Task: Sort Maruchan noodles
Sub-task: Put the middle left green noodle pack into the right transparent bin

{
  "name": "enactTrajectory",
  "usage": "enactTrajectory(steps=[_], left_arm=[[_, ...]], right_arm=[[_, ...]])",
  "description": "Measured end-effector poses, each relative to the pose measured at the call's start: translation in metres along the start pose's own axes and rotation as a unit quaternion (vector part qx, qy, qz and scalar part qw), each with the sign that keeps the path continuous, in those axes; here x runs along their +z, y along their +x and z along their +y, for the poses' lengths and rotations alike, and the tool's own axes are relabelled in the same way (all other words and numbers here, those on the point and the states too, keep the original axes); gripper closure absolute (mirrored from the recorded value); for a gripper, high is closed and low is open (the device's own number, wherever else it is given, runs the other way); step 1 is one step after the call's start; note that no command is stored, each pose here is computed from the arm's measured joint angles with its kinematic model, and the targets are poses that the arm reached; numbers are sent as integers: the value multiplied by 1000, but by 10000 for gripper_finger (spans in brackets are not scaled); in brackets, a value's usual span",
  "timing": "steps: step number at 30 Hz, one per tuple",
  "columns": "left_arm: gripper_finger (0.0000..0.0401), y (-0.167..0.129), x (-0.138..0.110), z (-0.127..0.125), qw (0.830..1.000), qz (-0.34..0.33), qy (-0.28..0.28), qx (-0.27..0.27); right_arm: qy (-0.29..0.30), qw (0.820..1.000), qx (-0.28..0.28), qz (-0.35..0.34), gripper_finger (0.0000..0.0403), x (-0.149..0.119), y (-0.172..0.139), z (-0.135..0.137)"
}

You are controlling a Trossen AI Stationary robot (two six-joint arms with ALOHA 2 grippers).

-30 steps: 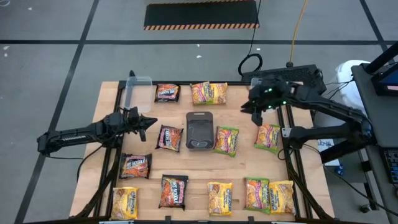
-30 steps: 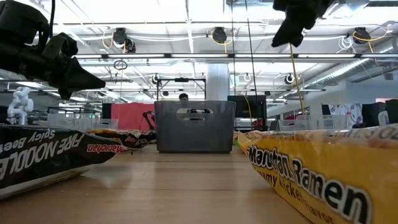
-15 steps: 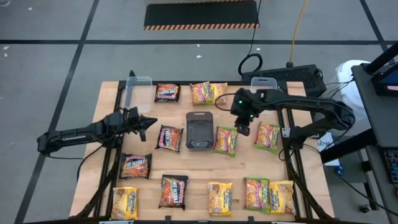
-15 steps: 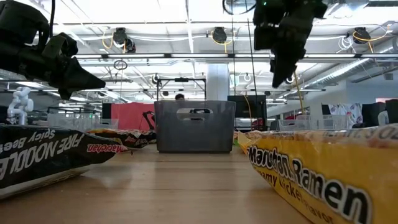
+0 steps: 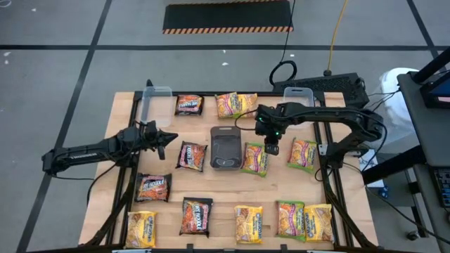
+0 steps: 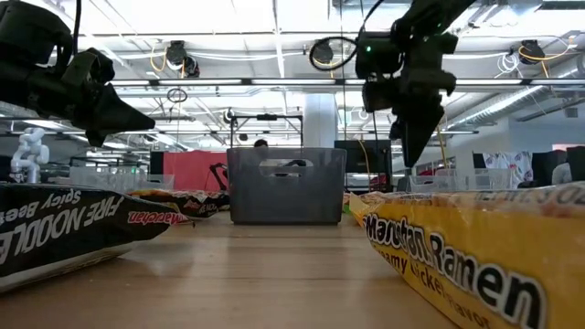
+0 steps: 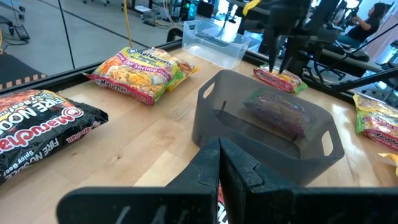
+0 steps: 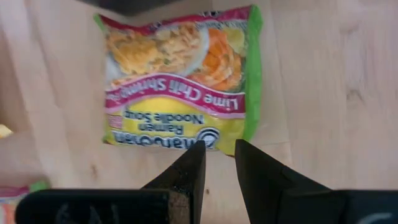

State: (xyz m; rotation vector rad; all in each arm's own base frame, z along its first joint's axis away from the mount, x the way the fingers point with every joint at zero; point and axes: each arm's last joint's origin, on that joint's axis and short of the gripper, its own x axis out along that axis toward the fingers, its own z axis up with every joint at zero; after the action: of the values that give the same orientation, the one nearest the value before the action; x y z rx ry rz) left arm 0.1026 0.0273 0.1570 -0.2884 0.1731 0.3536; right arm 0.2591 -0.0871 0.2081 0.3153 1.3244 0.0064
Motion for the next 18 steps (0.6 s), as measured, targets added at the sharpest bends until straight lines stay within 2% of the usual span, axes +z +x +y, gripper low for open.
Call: enactTrajectory(steps=[15, 18], left_arm=[[395, 0, 0, 0, 1000, 1, -1, 0], [395, 0, 0, 0, 1000, 1, -1, 0]], right_arm=[[2, 998, 10, 58, 321, 2, 33, -31], [-5, 998, 34, 50, 321, 2, 32, -32]])
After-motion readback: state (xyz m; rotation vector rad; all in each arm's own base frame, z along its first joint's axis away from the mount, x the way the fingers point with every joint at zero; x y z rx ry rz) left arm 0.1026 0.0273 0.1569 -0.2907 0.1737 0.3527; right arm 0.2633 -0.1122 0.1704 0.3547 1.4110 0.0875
